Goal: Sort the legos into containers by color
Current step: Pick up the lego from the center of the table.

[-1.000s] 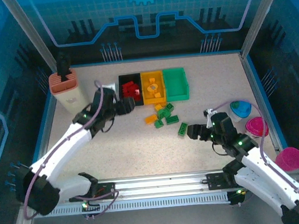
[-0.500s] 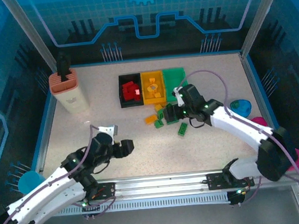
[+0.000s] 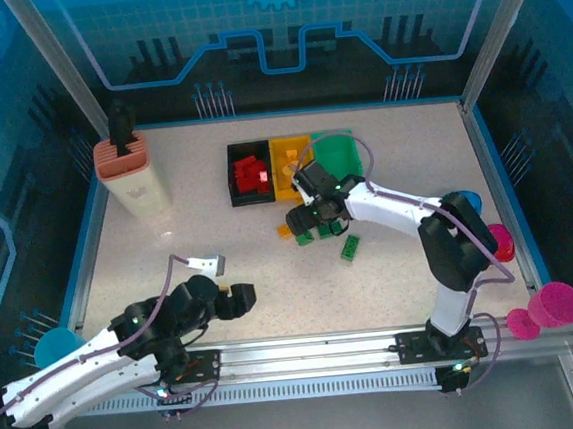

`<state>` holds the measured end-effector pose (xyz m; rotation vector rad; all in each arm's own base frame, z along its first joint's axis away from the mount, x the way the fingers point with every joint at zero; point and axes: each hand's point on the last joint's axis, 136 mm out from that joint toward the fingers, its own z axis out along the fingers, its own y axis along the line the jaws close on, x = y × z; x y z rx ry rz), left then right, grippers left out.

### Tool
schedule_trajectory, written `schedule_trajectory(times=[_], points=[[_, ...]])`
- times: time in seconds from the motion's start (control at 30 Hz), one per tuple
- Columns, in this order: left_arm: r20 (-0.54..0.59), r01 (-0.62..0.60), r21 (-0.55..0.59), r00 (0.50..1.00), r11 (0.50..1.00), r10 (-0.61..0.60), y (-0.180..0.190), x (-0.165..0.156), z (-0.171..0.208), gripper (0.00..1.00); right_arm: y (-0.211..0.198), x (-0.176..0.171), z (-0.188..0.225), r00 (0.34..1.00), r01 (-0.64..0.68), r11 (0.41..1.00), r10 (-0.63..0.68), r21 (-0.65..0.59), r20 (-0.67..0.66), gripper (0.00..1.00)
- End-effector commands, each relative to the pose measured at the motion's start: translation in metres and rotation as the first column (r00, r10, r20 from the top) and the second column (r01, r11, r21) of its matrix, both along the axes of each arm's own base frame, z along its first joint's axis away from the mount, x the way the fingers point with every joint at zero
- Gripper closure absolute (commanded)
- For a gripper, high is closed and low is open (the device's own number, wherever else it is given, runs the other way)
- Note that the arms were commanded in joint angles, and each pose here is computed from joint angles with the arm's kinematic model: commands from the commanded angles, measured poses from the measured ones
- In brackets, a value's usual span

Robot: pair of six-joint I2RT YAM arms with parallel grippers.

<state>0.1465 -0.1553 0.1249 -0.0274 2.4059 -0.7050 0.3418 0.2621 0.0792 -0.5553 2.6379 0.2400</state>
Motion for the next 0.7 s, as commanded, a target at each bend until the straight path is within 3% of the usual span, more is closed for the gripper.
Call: schedule_trajectory(times=[0.0,0.2,0.4,0.67], points=[[0.000,-0.029,0.024,1.000,0.999,0.029,0.007,0.001,-0.006,0.23,0.000,0.007,-0.003,1.000,0.007,0.999,-0.007,-0.045,0.012,0.16],[-0.002,-0.034,0.027,0.999,0.999,0.034,0.008,0.000,-0.008,0.23,0.004,0.013,-0.019,1.000,-0.008,0.996,0.007,-0.084,-0.006,0.20],[-0.003,-0.032,0.030,0.999,0.999,0.032,0.008,0.000,-0.009,0.23,0.005,0.019,-0.022,1.000,-0.002,0.994,0.002,-0.107,0.005,0.30],[-0.003,-0.034,0.034,0.999,0.999,0.034,0.008,0.000,-0.011,0.23,0.007,0.020,-0.018,1.000,-0.005,0.993,0.008,-0.120,0.027,0.58]])
